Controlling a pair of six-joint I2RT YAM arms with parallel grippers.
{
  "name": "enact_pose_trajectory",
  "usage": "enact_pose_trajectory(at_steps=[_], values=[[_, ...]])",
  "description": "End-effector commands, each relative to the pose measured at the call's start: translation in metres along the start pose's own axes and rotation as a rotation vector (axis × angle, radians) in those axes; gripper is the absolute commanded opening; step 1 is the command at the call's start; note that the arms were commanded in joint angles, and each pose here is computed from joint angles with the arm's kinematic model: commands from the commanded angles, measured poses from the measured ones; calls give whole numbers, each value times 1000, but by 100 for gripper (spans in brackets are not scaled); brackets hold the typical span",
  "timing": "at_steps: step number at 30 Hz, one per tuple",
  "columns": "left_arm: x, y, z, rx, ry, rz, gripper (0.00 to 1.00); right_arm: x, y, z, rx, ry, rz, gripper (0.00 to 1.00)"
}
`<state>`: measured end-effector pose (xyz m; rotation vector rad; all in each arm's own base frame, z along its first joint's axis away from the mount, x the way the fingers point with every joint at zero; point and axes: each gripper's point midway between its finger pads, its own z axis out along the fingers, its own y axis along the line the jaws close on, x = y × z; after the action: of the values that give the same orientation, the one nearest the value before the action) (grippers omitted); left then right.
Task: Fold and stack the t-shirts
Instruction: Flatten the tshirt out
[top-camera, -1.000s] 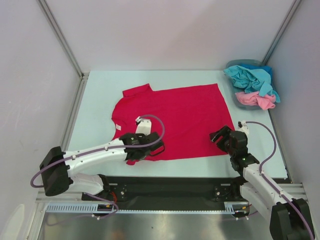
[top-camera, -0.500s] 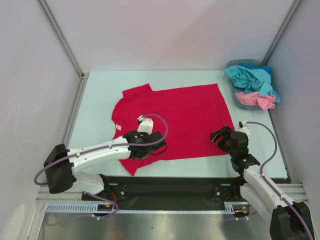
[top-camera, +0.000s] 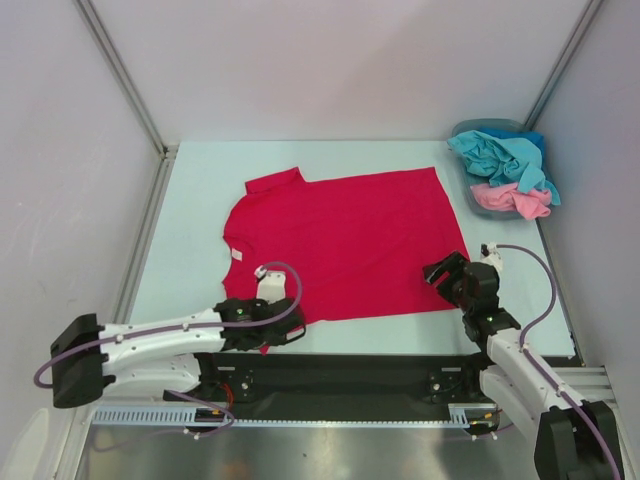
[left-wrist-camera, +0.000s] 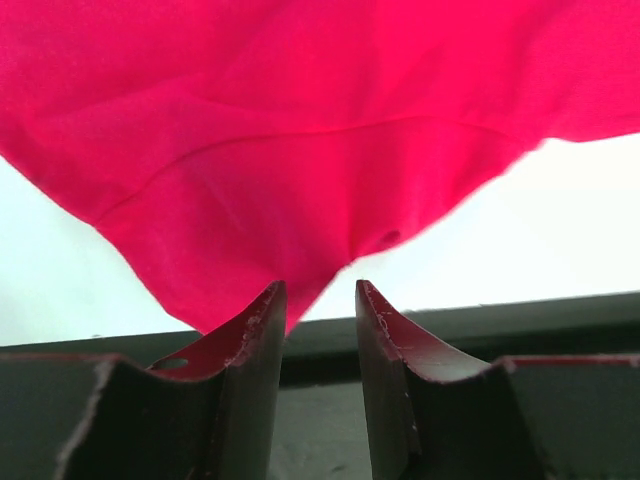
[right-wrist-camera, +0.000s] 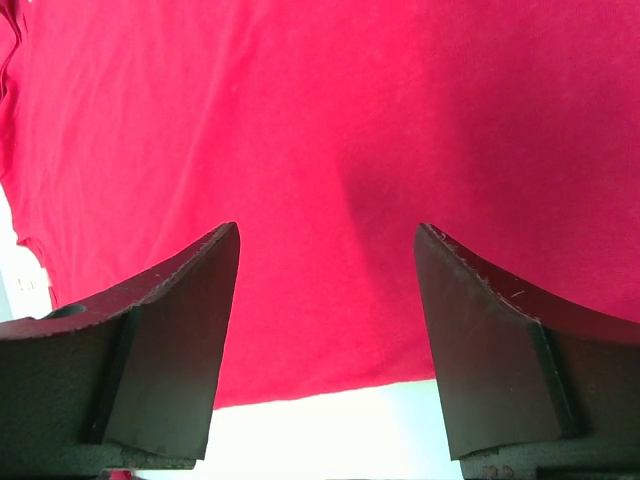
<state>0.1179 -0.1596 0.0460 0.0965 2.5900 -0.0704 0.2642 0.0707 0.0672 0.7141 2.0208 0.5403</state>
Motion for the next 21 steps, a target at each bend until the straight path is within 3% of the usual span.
enact_pose_trajectory(at_steps=[1,11,21], values=[[-9,-14,-11,98,-40,-87,40,-9,5,1,-21,-24,7,75],[22,18,-13,1,60,-38,38,-11,6,2,-21,-27,12,75],[35,14,-3,-12,78,-53,39,-13,9,0,-31,-34,9,75]])
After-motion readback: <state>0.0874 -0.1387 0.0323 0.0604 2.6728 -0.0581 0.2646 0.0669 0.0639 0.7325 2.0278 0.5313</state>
